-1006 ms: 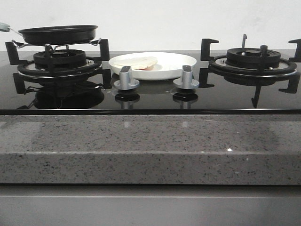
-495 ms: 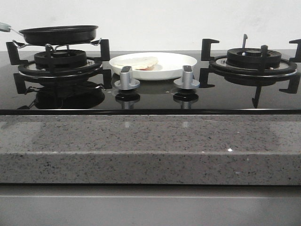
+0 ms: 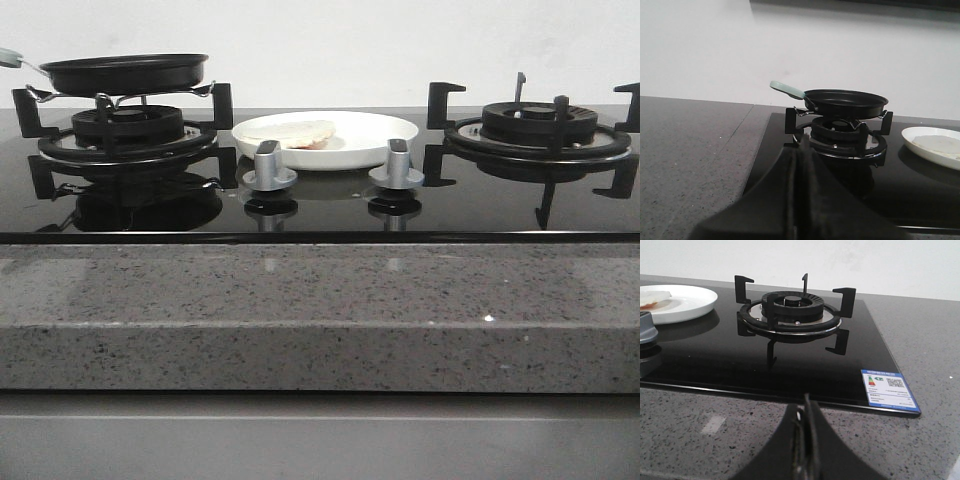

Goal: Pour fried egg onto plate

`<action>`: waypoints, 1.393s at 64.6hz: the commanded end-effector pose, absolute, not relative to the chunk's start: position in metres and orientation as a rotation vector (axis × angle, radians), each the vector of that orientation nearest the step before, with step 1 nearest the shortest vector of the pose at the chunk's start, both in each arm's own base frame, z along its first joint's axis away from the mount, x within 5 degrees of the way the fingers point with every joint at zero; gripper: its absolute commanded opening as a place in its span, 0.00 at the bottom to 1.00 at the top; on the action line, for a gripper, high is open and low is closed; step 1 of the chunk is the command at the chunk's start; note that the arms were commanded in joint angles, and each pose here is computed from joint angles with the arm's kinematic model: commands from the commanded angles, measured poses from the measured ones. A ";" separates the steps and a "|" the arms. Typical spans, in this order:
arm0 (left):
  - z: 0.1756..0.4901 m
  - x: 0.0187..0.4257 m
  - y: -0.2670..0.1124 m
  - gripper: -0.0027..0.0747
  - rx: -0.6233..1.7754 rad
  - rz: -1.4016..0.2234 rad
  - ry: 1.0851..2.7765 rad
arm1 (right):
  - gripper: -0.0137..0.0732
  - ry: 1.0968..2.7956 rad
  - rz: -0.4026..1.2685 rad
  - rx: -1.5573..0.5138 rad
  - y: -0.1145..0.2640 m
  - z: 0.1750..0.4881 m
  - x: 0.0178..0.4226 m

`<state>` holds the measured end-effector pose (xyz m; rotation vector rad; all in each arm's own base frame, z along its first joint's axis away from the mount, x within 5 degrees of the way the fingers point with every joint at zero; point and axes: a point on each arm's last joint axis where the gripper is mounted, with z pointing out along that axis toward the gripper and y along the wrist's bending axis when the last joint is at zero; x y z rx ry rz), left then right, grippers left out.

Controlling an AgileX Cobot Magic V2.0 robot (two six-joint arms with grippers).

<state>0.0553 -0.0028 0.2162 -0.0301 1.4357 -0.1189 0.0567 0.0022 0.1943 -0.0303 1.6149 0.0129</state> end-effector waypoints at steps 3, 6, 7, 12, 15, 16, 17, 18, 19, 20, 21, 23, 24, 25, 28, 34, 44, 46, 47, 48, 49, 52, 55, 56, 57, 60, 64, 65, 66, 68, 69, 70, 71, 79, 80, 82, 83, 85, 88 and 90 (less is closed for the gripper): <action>0.222 0.053 -0.002 0.01 -0.031 -0.118 1.340 | 0.08 1.509 -0.005 -0.019 0.001 0.205 0.055; 0.222 0.053 -0.002 0.01 -0.031 -0.118 1.340 | 0.08 1.504 -0.005 -0.018 0.001 0.205 0.055; 0.222 0.053 -0.002 0.01 -0.031 -0.118 1.340 | 0.08 1.503 -0.005 -0.018 0.001 0.205 0.055; 0.222 0.053 -0.002 0.01 -0.031 -0.118 1.340 | 0.08 1.493 -0.004 -0.013 0.000 0.206 0.055; 0.222 0.053 -0.002 0.01 -0.031 -0.118 1.340 | 0.08 1.482 -0.015 -0.021 0.000 0.207 0.055; 0.222 0.053 -0.002 0.01 -0.031 -0.118 1.340 | 0.08 1.475 -0.017 -0.022 0.000 0.208 0.055; 0.222 0.053 -0.002 0.01 -0.031 -0.118 1.340 | 0.08 1.475 -0.017 -0.022 0.000 0.208 0.055; 0.222 0.053 -0.002 0.01 -0.031 -0.118 1.340 | 0.08 1.475 -0.017 -0.020 0.000 0.208 0.055; 0.222 0.053 -0.002 0.01 -0.031 -0.118 1.340 | 0.08 1.469 -0.017 -0.019 0.000 0.208 0.055; 0.222 0.053 -0.002 0.01 -0.031 -0.118 1.340 | 0.08 1.465 -0.016 -0.018 0.000 0.208 0.055; 0.222 0.053 -0.002 0.01 -0.031 -0.118 1.340 | 0.08 1.461 -0.014 -0.016 0.000 0.209 0.055; 0.222 0.053 -0.002 0.01 -0.031 -0.118 1.340 | 0.08 1.452 -0.007 -0.008 0.000 0.210 0.054; 0.222 0.053 -0.002 0.01 -0.031 -0.118 1.340 | 0.08 1.447 -0.003 -0.005 0.000 0.210 0.054; 0.222 0.053 -0.002 0.01 -0.031 -0.118 1.340 | 0.08 1.439 0.002 0.000 0.000 0.211 0.054; 0.222 0.053 -0.002 0.01 -0.031 -0.118 1.340 | 0.08 1.419 0.019 0.013 0.000 0.213 0.054; 0.222 0.053 -0.002 0.01 -0.031 -0.118 1.340 | 0.08 1.408 0.038 0.026 0.000 0.214 0.054; 0.222 0.053 -0.002 0.01 -0.031 -0.118 1.340 | 0.08 1.410 0.042 0.029 0.000 0.213 0.054; 0.222 0.053 -0.002 0.01 -0.031 -0.118 1.340 | 0.08 1.410 0.042 0.029 0.000 0.213 0.054; 0.222 0.053 -0.002 0.01 -0.031 -0.118 1.340 | 0.08 1.410 0.042 0.029 0.000 0.213 0.054; 0.222 0.053 -0.002 0.01 -0.031 -0.118 1.340 | 0.08 1.410 0.042 0.029 0.000 0.213 0.054; 0.222 0.053 -0.002 0.01 -0.031 -0.118 1.340 | 0.08 1.410 0.042 0.029 0.000 0.213 0.054; 0.222 0.053 -0.002 0.01 -0.031 -0.118 1.340 | 0.08 1.409 0.042 0.029 0.000 0.214 0.054; 0.222 0.053 -0.002 0.01 -0.031 -0.118 1.340 | 0.08 1.410 0.044 0.031 0.000 0.213 0.054; 0.222 0.053 -0.002 0.01 -0.031 -0.118 1.340 | 0.08 1.410 0.044 0.031 0.000 0.213 0.054; 0.222 0.053 -0.002 0.01 -0.031 -0.118 1.340 | 0.08 1.410 0.044 0.031 0.000 0.213 0.054; 0.222 0.053 -0.002 0.01 -0.031 -0.118 1.340 | 0.08 1.410 0.041 0.034 0.000 0.213 0.054; 0.222 0.053 -0.002 0.01 -0.031 -0.118 1.340 | 0.08 1.409 0.030 0.043 -0.001 0.213 0.054; 0.222 0.053 -0.002 0.01 -0.031 -0.118 1.340 | 0.08 1.409 0.027 0.045 -0.001 0.213 0.054; 0.222 0.053 -0.002 0.01 -0.031 -0.118 1.340 | 0.08 1.409 0.023 0.049 -0.001 0.213 0.054; 0.222 0.053 -0.002 0.01 -0.031 -0.118 1.340 | 0.08 1.409 0.016 0.055 -0.002 0.213 0.054; 0.222 0.053 -0.002 0.01 -0.031 -0.118 1.340 | 0.08 1.409 0.013 0.057 -0.002 0.213 0.054; 0.222 0.053 -0.002 0.01 -0.031 -0.118 1.340 | 0.08 1.409 0.011 0.060 -0.002 0.213 0.054; 0.222 0.053 -0.002 0.01 -0.031 -0.118 1.340 | 0.08 1.409 0.008 0.062 -0.002 0.213 0.054; 0.222 0.053 -0.002 0.01 -0.031 -0.118 1.340 | 0.08 1.408 0.005 0.069 -0.002 0.213 0.054; 0.222 0.053 -0.002 0.01 -0.031 -0.118 1.340 | 0.08 1.408 0.007 0.071 -0.002 0.213 0.054; 0.222 0.053 -0.002 0.01 -0.031 -0.118 1.340 | 0.08 1.408 0.010 0.073 -0.002 0.213 0.054; 0.222 0.053 -0.002 0.01 -0.031 -0.118 1.340 | 0.08 1.408 0.013 0.075 -0.002 0.213 0.054; 0.222 0.053 -0.002 0.01 -0.031 -0.118 1.340 | 0.08 1.408 0.020 0.081 -0.002 0.213 0.054; 0.222 0.053 -0.002 0.01 -0.031 -0.118 1.340 | 0.08 1.407 0.028 0.089 -0.002 0.213 0.054; 0.222 0.053 -0.002 0.01 -0.031 -0.118 1.340 | 0.08 1.407 0.033 0.092 -0.002 0.213 0.054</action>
